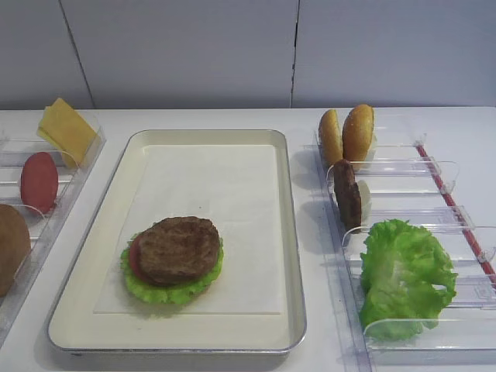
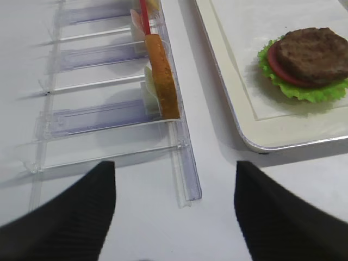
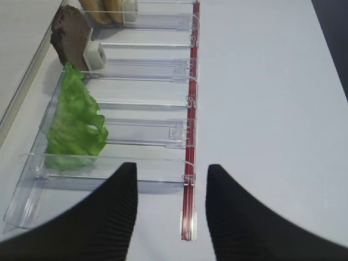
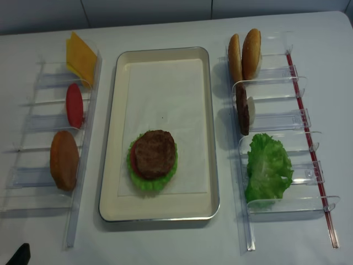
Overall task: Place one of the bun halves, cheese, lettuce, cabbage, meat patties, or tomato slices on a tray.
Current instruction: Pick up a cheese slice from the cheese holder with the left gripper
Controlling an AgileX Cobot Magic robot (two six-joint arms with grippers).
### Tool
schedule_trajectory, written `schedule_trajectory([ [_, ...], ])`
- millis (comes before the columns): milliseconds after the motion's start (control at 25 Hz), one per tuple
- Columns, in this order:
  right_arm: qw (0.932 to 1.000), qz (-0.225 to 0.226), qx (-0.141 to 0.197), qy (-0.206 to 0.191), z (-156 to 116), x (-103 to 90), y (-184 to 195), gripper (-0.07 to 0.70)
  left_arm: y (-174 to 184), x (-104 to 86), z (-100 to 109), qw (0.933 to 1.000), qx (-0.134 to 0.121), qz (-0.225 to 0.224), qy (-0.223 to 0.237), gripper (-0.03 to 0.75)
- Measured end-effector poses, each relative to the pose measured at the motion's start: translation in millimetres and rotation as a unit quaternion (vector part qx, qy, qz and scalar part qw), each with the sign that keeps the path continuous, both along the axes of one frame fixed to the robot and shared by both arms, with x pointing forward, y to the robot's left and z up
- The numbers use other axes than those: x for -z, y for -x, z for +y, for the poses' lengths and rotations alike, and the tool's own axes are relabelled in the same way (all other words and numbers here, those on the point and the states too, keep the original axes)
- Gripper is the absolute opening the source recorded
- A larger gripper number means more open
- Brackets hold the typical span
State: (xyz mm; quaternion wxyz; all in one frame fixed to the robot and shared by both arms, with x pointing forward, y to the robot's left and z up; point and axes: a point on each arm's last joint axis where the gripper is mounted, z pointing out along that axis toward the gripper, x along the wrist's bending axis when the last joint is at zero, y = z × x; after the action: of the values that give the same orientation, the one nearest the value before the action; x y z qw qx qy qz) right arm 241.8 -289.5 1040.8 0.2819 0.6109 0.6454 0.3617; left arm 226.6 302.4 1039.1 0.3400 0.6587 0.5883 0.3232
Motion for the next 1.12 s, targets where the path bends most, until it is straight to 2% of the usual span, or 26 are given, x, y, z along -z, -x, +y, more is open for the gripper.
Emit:
schedule_trajectory([
  [320,1.0,-0.001,0.001,0.0,0,-0.1,0,0.275,0,0.0,0,1.0,0.0,0.0,0.0,0.471],
  [480,1.0,-0.001,0.001,0.0,0,-0.1,0,0.237,0,-0.5,0,1.0,0.0,-0.004,0.0,0.445],
  [600,1.0,-0.001,0.001,0.0,0,-0.1,0,0.209,-8,-7.0,-1,1.0,-0.003,0.002,0.004,0.435],
  [720,1.0,-0.001,0.001,0.0,0,-0.1,0,0.187,-31,-22.0,-3,0.9997,-0.005,0.024,0.005,0.432],
  [800,1.0,-0.001,0.001,0.0,0,-0.1,0,0.174,-51,-39.8,-4,0.9995,-0.013,0.025,0.016,0.431],
  [920,1.0,-0.001,0.001,0.0,0,-0.1,0,0.155,-87,-66.3,-8,0.999,-0.018,0.027,0.03,0.43],
  [1120,1.0,-0.001,0.001,0.0,0,-0.1,0,0.113,-154,-100.5,-15,0.9986,-0.017,0.032,0.039,0.43],
])
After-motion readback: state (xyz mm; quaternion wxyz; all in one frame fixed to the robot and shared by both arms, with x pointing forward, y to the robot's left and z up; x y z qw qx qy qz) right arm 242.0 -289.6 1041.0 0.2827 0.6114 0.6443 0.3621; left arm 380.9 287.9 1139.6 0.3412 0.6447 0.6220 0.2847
